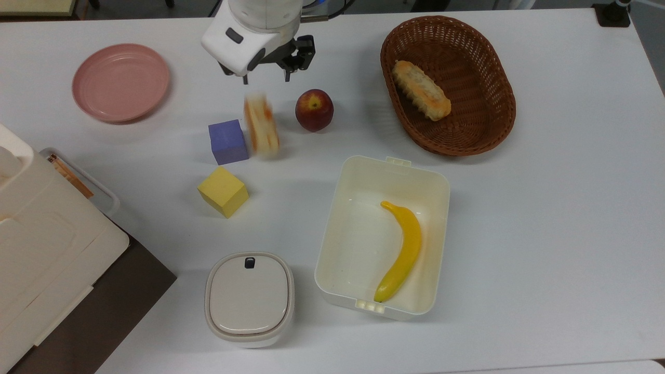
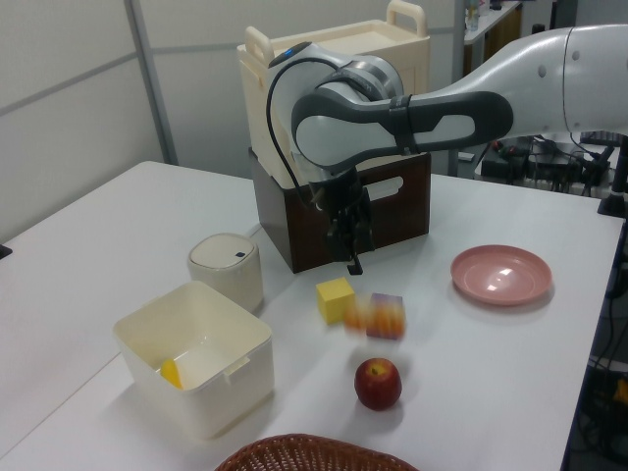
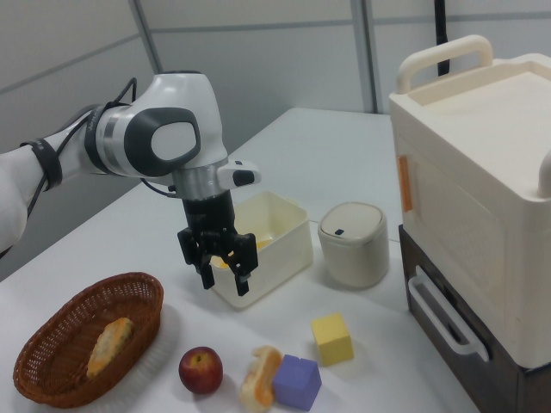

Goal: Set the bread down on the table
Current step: 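Open the gripper and raise it away from the roll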

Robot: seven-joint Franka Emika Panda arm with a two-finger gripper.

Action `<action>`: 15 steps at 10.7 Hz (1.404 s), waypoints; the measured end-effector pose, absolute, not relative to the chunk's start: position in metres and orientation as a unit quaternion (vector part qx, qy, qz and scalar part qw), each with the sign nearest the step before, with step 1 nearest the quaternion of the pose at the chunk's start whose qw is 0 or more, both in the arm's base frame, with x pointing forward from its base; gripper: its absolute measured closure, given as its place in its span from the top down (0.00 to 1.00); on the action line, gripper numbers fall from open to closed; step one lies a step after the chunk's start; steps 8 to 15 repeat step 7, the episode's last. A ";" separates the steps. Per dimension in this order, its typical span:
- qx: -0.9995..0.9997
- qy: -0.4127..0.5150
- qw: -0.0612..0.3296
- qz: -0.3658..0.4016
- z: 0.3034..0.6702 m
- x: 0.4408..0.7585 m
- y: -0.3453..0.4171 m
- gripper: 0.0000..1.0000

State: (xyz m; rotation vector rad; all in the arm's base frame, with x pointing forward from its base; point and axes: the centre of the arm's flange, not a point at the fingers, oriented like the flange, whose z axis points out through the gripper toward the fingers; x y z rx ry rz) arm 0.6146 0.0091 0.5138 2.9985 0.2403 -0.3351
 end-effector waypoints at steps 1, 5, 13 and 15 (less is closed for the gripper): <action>0.989 0.077 0.058 -0.111 0.514 0.615 0.006 0.89; 0.991 0.056 0.058 -0.104 0.521 0.614 -0.019 1.00; 0.993 0.043 0.060 -0.089 0.531 0.617 -0.034 1.00; 0.993 0.043 0.060 -0.089 0.531 0.617 -0.034 1.00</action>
